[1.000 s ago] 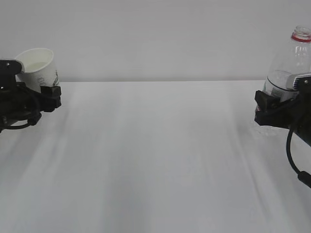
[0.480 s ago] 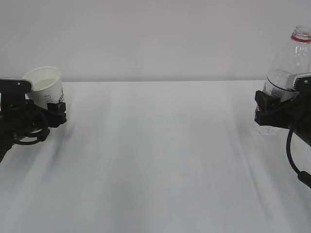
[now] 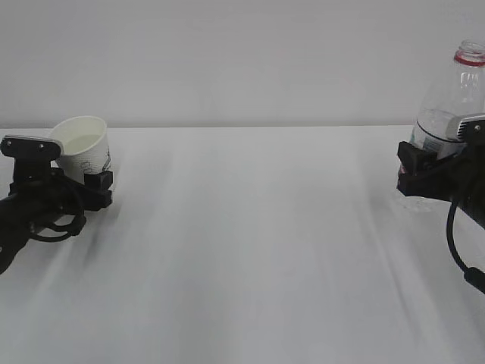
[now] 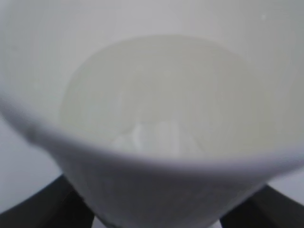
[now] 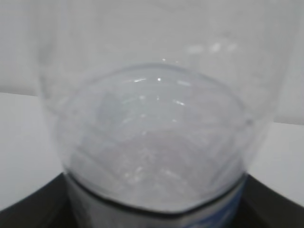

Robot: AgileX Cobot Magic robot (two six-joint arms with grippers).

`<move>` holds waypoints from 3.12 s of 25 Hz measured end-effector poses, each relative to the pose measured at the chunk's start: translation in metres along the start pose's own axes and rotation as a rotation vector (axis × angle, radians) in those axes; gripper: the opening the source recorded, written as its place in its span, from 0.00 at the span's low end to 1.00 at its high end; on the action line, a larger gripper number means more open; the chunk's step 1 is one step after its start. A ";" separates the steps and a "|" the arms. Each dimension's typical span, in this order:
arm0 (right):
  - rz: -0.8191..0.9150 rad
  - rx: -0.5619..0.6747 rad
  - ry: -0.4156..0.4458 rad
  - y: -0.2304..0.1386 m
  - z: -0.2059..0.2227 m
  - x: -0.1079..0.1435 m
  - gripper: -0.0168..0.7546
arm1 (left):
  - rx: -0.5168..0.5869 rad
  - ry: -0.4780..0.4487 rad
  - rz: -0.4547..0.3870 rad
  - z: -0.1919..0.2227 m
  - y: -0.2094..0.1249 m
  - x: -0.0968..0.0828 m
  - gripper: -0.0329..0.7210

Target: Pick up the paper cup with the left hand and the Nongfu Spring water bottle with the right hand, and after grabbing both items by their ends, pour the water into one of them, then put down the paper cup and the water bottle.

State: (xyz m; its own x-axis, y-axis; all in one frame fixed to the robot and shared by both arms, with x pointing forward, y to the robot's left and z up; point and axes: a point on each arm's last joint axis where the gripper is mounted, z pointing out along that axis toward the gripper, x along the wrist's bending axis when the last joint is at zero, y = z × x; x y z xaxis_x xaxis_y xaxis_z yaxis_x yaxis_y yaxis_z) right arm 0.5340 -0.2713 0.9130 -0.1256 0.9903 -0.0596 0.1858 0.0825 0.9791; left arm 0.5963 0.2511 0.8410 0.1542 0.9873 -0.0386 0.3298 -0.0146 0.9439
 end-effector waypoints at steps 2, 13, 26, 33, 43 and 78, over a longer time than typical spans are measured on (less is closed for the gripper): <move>0.000 0.000 0.000 0.000 0.000 0.000 0.64 | -0.012 -0.001 -0.002 0.000 -0.001 0.000 0.72; 0.000 0.000 0.000 0.000 0.000 0.000 0.64 | -0.028 -0.002 -0.003 0.002 -0.003 0.000 0.72; 0.000 0.000 0.000 0.000 0.000 0.000 0.64 | -0.089 -0.029 -0.060 0.002 0.001 -0.002 0.95; 0.000 0.000 0.000 0.000 0.000 0.000 0.64 | -0.087 -0.032 -0.068 0.002 0.001 -0.002 0.95; 0.000 0.000 0.000 0.000 0.000 0.000 0.64 | -0.080 -0.035 -0.069 -0.013 0.006 -0.003 0.95; 0.000 0.000 0.000 0.000 0.000 0.000 0.64 | -0.140 -0.086 -0.036 -0.133 0.035 -0.013 0.90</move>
State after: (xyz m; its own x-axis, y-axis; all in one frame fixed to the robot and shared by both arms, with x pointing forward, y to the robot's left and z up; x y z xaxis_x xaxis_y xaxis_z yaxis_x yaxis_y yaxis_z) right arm 0.5340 -0.2713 0.9130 -0.1256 0.9903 -0.0596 0.1858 0.0825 0.9791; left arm 0.4816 0.2590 0.9181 0.2257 0.9695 -0.0959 0.2044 0.0492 0.9777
